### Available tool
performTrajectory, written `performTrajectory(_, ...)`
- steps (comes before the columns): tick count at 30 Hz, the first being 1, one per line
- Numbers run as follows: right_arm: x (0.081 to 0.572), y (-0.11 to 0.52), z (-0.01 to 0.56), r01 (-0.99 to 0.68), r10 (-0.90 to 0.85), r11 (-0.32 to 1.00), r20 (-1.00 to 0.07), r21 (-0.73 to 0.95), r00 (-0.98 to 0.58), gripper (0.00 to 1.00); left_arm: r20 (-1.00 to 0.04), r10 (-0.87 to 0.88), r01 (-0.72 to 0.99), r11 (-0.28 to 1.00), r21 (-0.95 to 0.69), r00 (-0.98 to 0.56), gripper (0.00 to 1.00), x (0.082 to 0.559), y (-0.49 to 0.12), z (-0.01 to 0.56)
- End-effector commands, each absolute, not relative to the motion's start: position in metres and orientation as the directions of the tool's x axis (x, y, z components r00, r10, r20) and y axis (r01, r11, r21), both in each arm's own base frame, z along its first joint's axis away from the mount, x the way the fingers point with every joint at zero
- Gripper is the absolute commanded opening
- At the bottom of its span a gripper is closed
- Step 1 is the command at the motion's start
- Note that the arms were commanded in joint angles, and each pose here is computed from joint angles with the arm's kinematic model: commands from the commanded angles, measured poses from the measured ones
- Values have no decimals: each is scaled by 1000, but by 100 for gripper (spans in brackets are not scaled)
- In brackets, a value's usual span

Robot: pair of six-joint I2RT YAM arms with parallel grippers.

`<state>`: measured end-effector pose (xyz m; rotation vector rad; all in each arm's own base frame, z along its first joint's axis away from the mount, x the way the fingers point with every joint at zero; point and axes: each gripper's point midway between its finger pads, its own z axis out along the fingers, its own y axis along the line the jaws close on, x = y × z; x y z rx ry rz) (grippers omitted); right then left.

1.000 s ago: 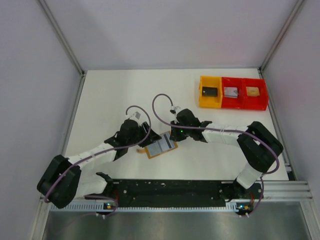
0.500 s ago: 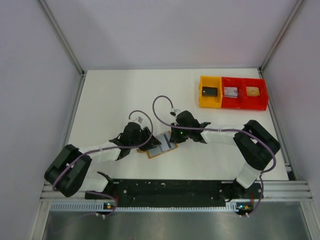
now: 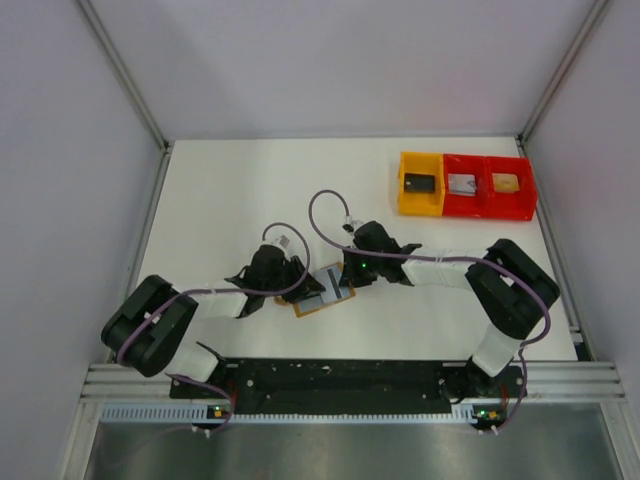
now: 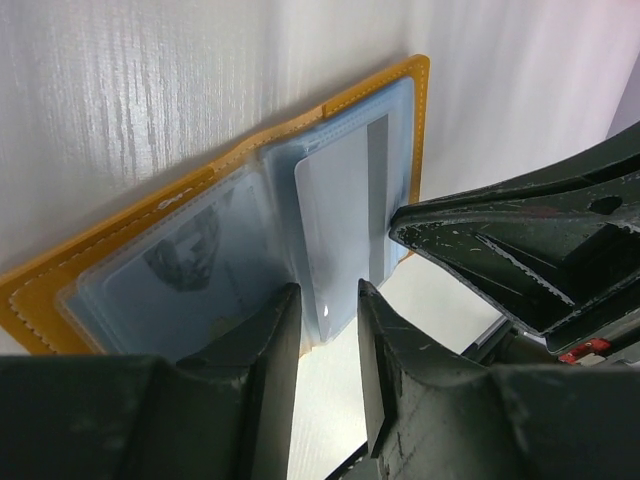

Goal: Take the credit cards out of the card holder
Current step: Remove the credit card from the card holder.

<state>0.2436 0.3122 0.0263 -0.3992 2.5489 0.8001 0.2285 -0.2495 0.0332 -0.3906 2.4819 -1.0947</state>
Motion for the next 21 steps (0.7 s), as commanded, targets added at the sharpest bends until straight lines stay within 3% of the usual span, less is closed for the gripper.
performTrajectory(1,237,303,13,-357,-152,816,-427,454,-891,0,-242,-402,-78,633,-770,-883,32,232,-255,34)
performTrajectory(7,237,303,12,-356,-151,817,-426,454,-892,0,-232,-412,-86,622,-778,-881,25,229,-254,29)
performTrajectory(16,238,299,8,-340,-144,825,-413,452,-899,0,-221,-428,-98,608,-788,-876,5,220,-249,24)
performTrajectory(21,239,297,4,-325,-137,830,-400,452,-906,0,-219,-436,-106,608,-787,-873,2,217,-244,21)
